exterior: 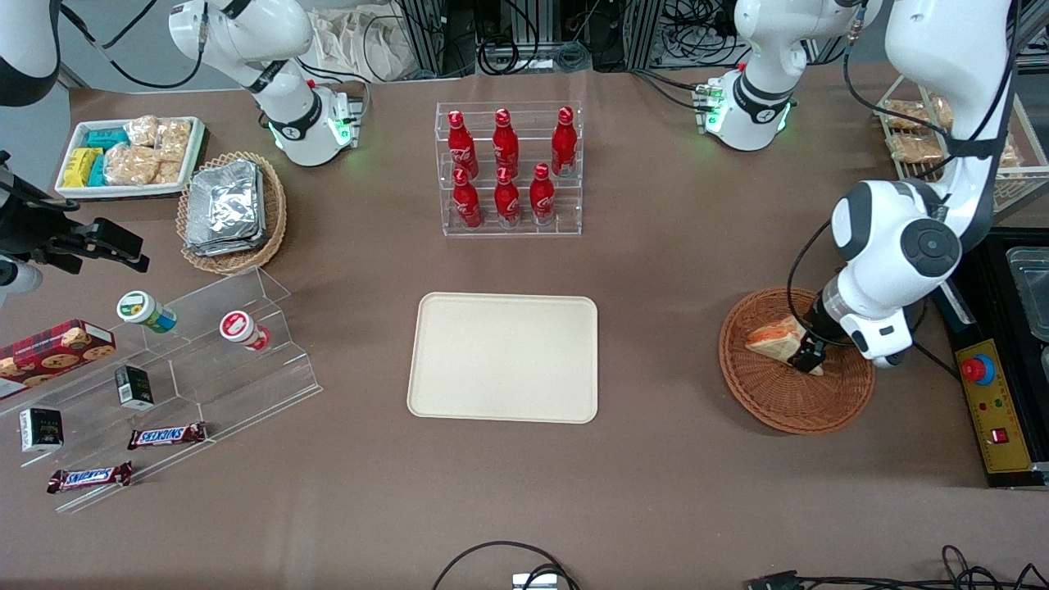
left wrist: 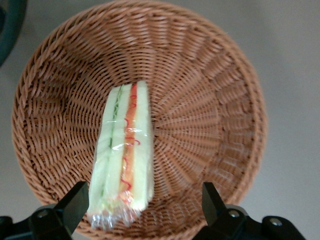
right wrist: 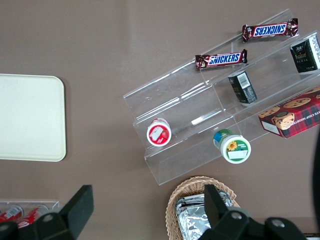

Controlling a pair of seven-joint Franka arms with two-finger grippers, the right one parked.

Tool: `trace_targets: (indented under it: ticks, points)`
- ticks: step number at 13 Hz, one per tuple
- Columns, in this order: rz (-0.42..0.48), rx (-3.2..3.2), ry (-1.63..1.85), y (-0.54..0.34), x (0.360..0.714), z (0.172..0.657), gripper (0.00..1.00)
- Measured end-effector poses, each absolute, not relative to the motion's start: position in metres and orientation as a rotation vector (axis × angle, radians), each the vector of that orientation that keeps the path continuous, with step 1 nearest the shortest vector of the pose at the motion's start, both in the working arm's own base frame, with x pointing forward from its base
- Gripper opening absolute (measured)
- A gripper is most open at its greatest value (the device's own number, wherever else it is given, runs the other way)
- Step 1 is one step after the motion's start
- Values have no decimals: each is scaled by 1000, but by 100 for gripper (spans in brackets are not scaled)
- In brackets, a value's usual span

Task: Place sandwich from basket to tray
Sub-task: 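Close the left gripper on the wrapped sandwich wedge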

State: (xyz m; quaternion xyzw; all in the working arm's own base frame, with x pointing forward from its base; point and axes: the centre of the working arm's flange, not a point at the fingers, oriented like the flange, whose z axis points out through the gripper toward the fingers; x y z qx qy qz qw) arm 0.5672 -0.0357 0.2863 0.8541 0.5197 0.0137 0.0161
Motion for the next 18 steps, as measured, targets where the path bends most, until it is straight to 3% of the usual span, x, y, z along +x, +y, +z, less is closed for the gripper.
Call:
trace_targets:
  ticks: [8,9,11,15,18]
  points:
    - [-4,2692,1619,-36,560,246,100]
    - [-6,2691,1620,-36,560,243,91]
    - [-7,2686,1628,-36,560,242,86]
    - [-14,2705,1623,-36,561,245,43]
    - [-4,2823,1538,-35,561,265,34]
